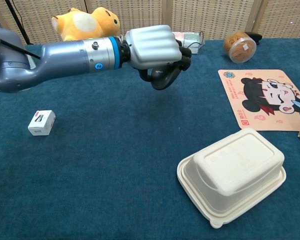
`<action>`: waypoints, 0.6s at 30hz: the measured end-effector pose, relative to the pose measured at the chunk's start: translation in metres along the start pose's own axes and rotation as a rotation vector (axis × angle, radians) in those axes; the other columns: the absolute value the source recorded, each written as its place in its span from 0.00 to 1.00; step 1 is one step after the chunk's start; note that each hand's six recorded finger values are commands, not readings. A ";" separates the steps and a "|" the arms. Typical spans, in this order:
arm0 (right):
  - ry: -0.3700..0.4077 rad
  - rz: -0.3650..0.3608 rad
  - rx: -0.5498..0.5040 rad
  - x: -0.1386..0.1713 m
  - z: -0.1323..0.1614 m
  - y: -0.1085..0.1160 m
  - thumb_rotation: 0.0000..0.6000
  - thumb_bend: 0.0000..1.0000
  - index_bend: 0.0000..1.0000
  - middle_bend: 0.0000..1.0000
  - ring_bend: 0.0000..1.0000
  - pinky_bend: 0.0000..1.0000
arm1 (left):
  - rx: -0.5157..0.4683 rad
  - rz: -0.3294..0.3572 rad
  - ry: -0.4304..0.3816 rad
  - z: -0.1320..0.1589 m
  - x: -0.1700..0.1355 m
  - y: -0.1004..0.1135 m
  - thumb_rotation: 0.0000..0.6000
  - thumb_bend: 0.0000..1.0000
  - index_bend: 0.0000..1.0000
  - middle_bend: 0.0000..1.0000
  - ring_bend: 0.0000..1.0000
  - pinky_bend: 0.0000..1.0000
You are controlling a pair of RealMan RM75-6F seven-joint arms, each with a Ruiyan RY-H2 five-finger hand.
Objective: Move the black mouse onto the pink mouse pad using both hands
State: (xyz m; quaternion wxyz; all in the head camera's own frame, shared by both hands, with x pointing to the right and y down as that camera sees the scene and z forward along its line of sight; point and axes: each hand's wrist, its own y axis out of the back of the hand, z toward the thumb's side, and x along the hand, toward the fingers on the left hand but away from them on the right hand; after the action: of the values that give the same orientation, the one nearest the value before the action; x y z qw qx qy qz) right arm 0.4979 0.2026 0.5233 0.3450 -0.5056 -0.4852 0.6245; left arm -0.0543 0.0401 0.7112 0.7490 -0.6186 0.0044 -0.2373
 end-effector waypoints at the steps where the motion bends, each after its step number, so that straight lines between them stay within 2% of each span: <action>1: -0.002 -0.001 -0.002 0.000 -0.001 0.001 1.00 0.00 0.00 0.00 0.00 0.00 | -0.009 -0.005 0.003 0.003 0.004 0.000 1.00 0.20 0.52 0.37 0.34 0.46; 5: -0.008 0.003 -0.008 -0.002 -0.004 0.002 1.00 0.00 0.00 0.00 0.00 0.00 | -0.043 -0.016 0.010 0.016 0.023 0.006 1.00 0.20 0.52 0.37 0.34 0.46; 18: -0.016 0.006 -0.018 -0.005 -0.009 0.004 1.00 0.00 0.00 0.00 0.00 0.00 | -0.095 -0.090 0.027 0.039 0.049 0.003 1.00 0.20 0.50 0.35 0.33 0.46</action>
State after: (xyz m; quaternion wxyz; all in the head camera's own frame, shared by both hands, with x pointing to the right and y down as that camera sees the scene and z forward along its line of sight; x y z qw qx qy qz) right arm 0.5085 0.1989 0.5212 0.3349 -0.5051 -0.4918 0.6251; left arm 0.0016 0.0590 0.7318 0.7073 -0.6497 -0.0023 -0.2786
